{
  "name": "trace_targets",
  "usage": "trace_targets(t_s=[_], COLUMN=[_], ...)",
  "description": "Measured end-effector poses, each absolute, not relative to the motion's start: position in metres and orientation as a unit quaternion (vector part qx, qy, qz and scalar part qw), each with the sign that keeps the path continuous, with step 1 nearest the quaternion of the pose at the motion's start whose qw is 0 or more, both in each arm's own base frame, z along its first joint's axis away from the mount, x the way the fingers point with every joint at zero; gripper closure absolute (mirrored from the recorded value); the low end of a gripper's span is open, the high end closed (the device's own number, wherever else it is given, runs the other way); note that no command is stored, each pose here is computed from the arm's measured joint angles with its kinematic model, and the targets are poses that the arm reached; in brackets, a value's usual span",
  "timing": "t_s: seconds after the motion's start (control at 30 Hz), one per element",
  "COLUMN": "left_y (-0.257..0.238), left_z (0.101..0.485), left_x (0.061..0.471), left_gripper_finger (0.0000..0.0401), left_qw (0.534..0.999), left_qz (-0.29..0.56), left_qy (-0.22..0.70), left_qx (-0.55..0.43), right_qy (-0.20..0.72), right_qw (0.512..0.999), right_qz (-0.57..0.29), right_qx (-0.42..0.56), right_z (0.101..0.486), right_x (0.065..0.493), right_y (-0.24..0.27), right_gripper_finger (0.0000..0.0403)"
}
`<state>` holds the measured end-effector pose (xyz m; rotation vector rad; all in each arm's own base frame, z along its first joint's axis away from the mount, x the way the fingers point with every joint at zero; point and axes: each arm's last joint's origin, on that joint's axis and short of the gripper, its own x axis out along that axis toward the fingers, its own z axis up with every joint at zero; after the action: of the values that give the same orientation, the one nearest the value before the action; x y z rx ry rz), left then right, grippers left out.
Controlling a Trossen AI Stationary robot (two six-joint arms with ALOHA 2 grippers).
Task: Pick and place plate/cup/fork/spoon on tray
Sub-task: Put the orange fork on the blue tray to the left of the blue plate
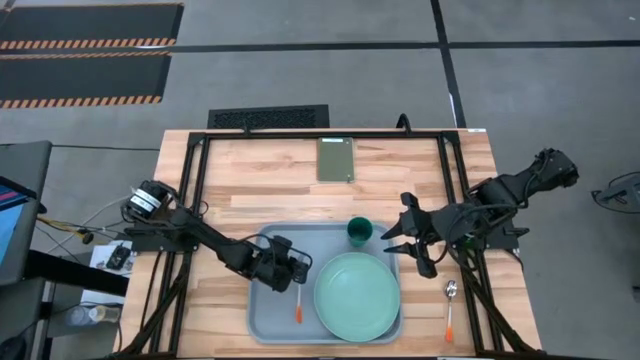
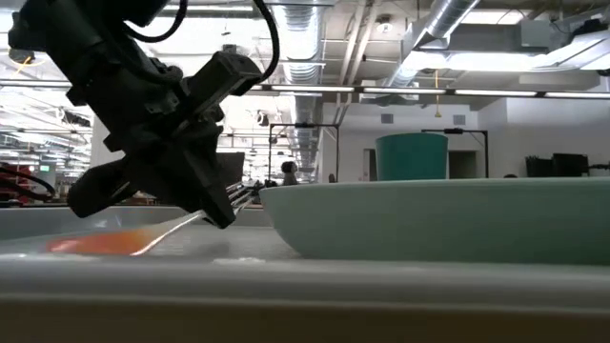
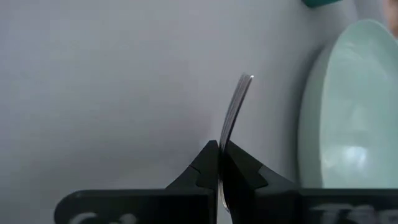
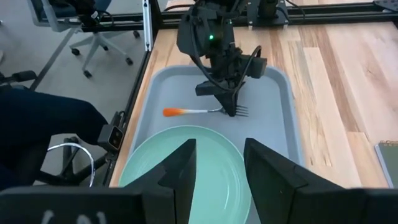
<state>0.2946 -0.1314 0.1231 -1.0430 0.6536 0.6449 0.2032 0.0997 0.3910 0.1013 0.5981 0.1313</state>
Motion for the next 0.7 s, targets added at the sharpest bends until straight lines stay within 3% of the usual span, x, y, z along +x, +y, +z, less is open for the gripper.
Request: trace_targets(t_s=[0.4, 0.7], left_y=[-0.1305, -0.1311], left_z=[0.1166, 0.1169], left_x=[0.2926, 0.2918], left_gripper_finger=[0.0394, 0.0324], left_qw=[0.751, 0.752], left_qz=[0.321, 0.323], left_qy=[0.304, 0.304], left_qx=[-0.49, -0.487], right_qy=[0.295, 0.295], right_qw=[0.952, 0.952], right_qz=[0.061, 0.061], right_qx=[0.048, 0.048], right_z=[0.3908, 0.3908], right_x=[0.2029, 0.2029], right_y=[0.0994, 0.0994], right_gripper_finger=[0.0244, 0.0244])
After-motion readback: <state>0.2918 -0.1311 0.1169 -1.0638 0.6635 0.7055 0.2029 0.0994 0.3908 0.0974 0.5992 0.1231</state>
